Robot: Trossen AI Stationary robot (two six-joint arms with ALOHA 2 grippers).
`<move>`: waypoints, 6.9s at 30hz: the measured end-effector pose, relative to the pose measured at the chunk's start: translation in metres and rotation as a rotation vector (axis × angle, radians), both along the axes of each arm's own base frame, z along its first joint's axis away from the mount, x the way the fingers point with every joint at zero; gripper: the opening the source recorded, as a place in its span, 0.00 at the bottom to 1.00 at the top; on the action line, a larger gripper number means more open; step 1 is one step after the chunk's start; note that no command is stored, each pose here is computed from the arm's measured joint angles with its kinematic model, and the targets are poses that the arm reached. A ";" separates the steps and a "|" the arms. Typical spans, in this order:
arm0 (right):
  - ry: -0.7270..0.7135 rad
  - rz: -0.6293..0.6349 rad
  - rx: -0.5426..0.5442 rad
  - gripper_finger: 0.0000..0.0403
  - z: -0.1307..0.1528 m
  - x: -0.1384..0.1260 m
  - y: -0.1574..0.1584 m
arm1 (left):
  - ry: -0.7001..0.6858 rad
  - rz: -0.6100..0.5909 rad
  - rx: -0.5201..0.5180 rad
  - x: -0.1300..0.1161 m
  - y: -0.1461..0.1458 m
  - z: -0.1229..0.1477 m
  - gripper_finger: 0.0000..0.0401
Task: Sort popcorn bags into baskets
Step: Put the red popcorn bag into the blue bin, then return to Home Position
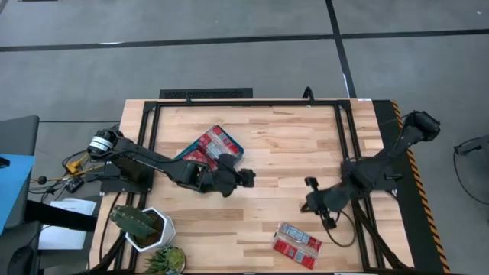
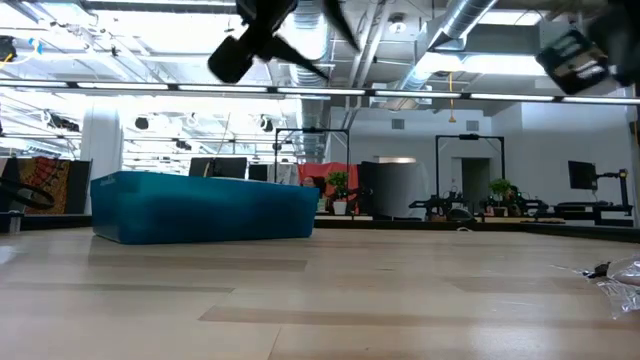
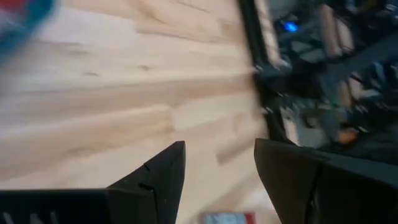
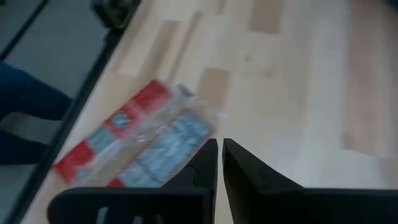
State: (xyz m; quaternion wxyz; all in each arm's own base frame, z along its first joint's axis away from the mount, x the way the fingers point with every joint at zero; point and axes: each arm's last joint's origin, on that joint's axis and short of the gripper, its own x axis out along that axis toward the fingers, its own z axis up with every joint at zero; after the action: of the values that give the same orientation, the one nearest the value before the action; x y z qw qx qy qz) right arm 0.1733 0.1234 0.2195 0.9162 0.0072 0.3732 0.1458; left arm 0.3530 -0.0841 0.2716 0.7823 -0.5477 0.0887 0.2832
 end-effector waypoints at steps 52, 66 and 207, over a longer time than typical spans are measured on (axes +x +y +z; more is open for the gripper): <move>0.129 -0.087 -0.006 0.13 -0.107 0.084 0.060 | 0.296 -0.274 -0.275 0.015 -0.082 -0.122 0.62; 0.065 -0.093 -0.055 0.13 -0.104 0.108 0.031 | 0.248 -0.310 -0.363 0.033 -0.083 -0.148 0.69; -0.698 -0.640 0.214 0.13 0.053 -0.138 -0.128 | -0.188 -0.248 0.809 -0.208 0.045 -0.003 0.63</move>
State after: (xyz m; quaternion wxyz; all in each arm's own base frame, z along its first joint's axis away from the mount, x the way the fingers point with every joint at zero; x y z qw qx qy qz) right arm 0.0357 -0.0050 0.2728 0.9797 0.1664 0.0054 -0.1118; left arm 0.1450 -0.0388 0.2685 0.9667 -0.2057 -0.0359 0.1481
